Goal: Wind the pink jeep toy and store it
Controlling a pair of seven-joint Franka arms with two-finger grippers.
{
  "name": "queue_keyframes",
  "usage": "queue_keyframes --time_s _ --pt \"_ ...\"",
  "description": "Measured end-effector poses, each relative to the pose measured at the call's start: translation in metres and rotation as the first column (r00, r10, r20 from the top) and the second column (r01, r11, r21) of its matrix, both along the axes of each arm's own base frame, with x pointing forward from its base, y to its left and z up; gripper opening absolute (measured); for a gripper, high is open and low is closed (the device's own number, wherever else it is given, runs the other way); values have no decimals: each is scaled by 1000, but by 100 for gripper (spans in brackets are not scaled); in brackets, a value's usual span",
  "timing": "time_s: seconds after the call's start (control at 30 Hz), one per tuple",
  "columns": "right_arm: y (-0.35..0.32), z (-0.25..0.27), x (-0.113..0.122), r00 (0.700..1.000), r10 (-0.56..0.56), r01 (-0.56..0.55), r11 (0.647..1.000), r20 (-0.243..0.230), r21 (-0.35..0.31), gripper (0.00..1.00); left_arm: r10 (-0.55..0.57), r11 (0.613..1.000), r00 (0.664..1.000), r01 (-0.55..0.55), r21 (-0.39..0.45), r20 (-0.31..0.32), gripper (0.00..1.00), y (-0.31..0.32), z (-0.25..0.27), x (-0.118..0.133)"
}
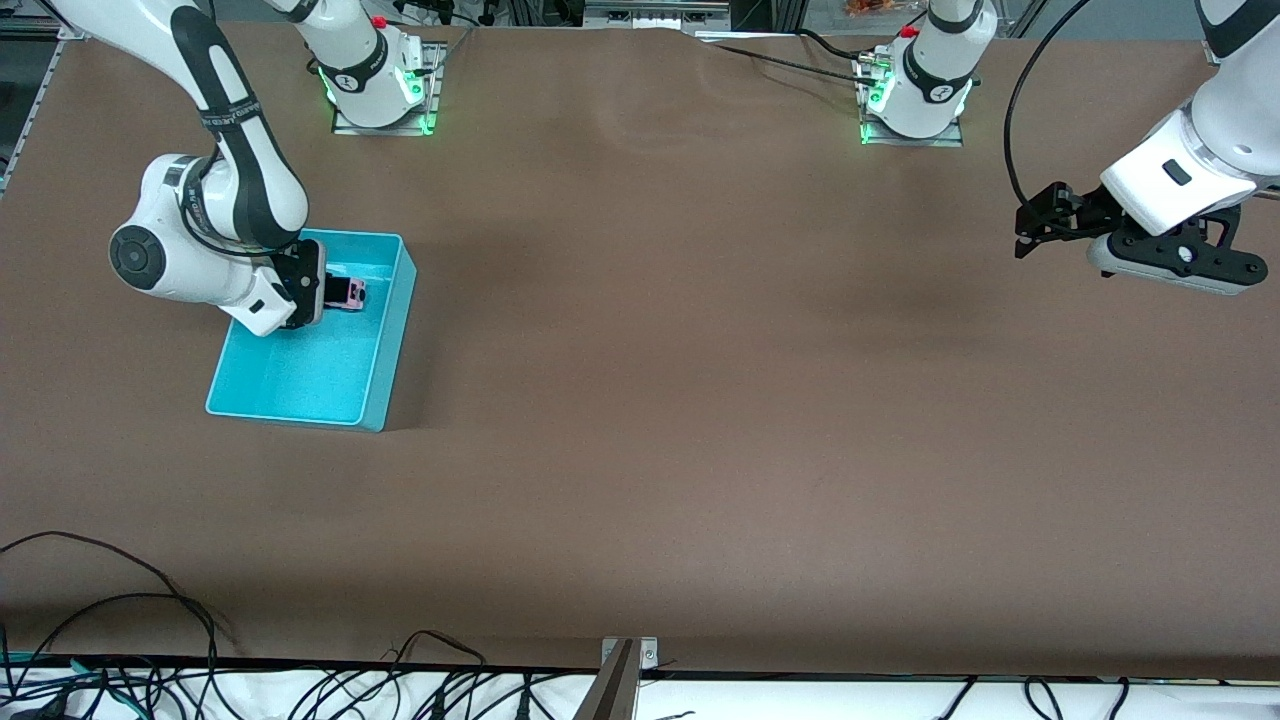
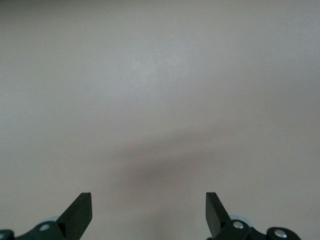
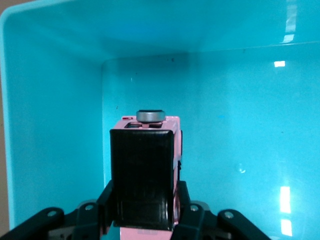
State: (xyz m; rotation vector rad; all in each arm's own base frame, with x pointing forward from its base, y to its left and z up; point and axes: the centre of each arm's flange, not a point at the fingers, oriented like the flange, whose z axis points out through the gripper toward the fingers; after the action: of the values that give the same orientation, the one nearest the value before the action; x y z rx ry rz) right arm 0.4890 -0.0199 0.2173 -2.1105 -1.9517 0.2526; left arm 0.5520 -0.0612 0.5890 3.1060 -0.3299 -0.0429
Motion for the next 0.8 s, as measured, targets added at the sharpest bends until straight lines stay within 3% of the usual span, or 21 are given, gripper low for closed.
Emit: queue_keyframes --time_s 0.2,0.37,0.57,0.8 --pt "1 -1 -1 999 -35 35 999 2 24 52 0 1000 1000 0 0 0 100 0 0 0" --pt "2 4 1 999 -45 44 999 14 31 71 1 1000 1000 -1 0 0 100 0 0 0" --pt "3 29 19 997 -41 39 999 64 37 100 1 1000 1000 -1 0 1 100 1 0 0" --pt "8 95 63 993 -59 53 997 107 55 100 1 1000 1000 -1 0 -1 100 1 0 1"
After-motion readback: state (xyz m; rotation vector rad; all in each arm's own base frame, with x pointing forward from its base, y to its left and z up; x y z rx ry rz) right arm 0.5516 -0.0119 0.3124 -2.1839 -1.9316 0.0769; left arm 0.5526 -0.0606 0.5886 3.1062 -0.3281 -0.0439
